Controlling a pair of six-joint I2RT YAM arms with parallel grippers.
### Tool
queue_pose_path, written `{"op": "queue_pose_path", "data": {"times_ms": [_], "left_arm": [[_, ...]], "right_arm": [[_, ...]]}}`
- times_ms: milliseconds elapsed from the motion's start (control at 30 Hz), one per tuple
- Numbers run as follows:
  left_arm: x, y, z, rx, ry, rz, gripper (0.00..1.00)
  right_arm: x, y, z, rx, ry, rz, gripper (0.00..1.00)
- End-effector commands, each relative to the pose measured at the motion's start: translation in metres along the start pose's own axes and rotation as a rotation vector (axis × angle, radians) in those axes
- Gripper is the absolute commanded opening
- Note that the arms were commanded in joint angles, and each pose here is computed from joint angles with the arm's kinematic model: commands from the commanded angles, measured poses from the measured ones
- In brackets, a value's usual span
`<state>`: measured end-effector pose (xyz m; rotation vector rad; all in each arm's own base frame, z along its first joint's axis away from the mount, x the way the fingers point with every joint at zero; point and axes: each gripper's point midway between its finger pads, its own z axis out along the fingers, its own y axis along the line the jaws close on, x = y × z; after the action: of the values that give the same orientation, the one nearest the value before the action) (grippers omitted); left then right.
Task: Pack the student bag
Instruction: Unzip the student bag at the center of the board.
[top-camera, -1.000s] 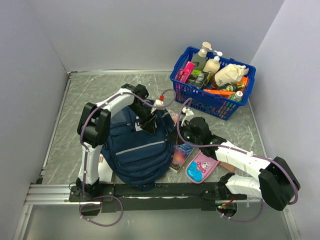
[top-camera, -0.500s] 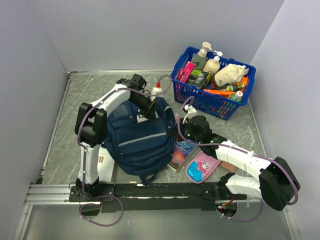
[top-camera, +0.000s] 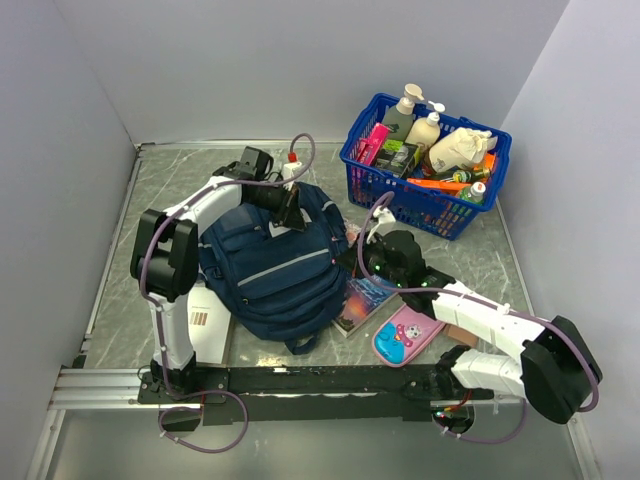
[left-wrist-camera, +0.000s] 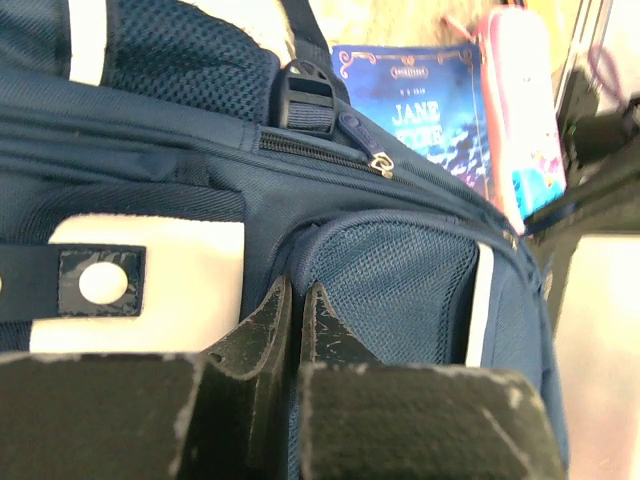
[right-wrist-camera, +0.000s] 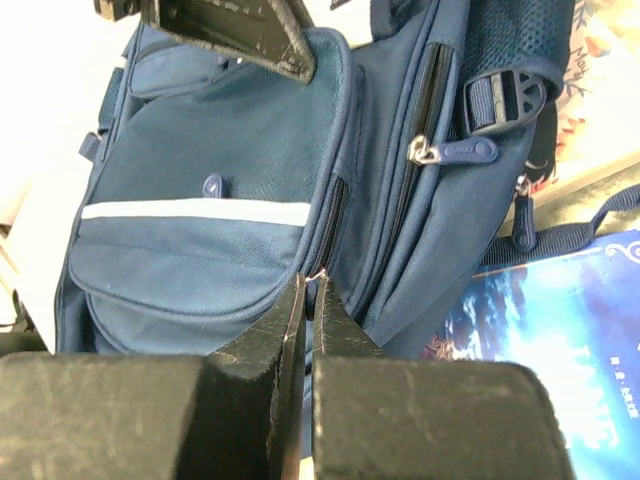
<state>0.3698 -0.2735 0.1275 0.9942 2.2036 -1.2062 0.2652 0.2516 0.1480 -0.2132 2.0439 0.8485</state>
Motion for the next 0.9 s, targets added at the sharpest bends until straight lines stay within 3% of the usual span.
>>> {"op": "queue_pose_path", "data": {"times_ms": [0,267,867], "left_arm": [[-0.055,0.038,-0.034,-0.192,-0.197,-0.004,0.01],[-0.074,0.055,-0.039,-0.241,-0.338,-0.215,0.01],[-0.094,0.05,-0.036,-0.253,-0.455,-0.302,0.01]], "right_arm": [[0.02,0.016,-0.009,-0.046,0.046,-0.009,0.0],[0.036,0.05,-0.001,-0.063,0.092,-0.065,0.0],[0.05,0.145,0.059,-0.268,0.181,-0.202,0.0]]}}
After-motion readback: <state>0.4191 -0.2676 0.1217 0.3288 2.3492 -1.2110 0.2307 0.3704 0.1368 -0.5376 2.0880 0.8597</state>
